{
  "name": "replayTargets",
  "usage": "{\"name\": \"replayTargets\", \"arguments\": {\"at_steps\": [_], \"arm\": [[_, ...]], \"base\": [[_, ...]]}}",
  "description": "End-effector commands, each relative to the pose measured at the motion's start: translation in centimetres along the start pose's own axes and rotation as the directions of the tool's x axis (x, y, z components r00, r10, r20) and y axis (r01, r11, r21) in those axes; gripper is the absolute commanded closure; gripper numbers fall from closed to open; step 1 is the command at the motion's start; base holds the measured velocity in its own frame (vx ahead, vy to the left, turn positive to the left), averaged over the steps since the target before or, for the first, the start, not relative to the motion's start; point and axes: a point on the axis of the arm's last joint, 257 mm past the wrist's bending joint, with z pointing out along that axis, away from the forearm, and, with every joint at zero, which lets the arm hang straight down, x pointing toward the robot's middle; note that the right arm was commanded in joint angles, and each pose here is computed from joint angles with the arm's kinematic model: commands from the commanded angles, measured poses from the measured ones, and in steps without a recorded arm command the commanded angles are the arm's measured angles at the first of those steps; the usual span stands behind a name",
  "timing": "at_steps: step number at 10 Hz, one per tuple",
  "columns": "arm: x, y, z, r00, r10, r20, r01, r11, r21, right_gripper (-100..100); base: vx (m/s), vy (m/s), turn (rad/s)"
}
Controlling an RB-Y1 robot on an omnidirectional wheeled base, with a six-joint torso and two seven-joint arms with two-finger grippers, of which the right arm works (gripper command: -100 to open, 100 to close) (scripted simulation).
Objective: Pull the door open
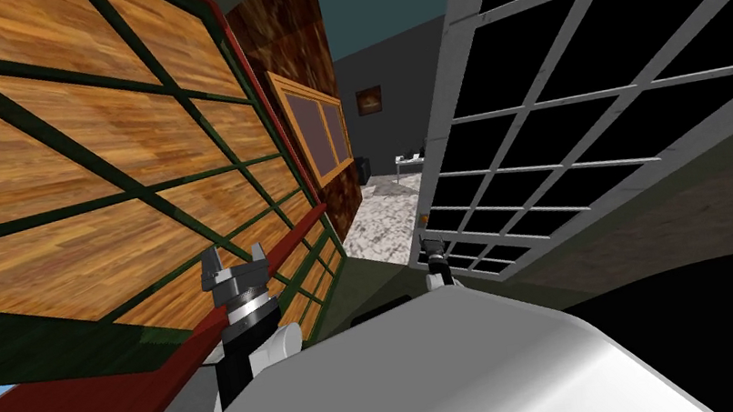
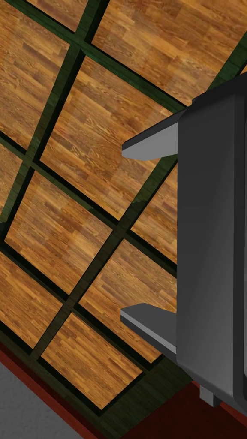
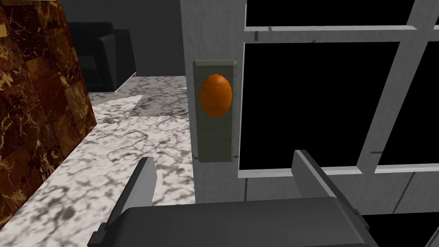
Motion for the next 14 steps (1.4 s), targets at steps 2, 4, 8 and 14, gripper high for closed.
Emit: {"name": "replayTargets", "arguments": {"at_steps": [2,4,8,14], "arm": [[0.0,2.5,0.22,1.000,-0.011,-0.005,0.010,1.000,-0.008,-100],[-0.1,4.4,0.21,1.000,-0.013,-0.005,0.013,1.000,-0.014,-100],[-0.4,8.2,-0.19,1.000,-0.007,0.000,0.007,1.000,-0.029,-100],[-0.4,8.6,-0.40,1.000,-0.007,0.002,0.007,1.000,-0.031,100]], "base": [[0.122,0.000,0.036],[0.198,-0.025,0.030],[0.217,-0.032,0.040],[0.033,-0.006,0.007]]}}
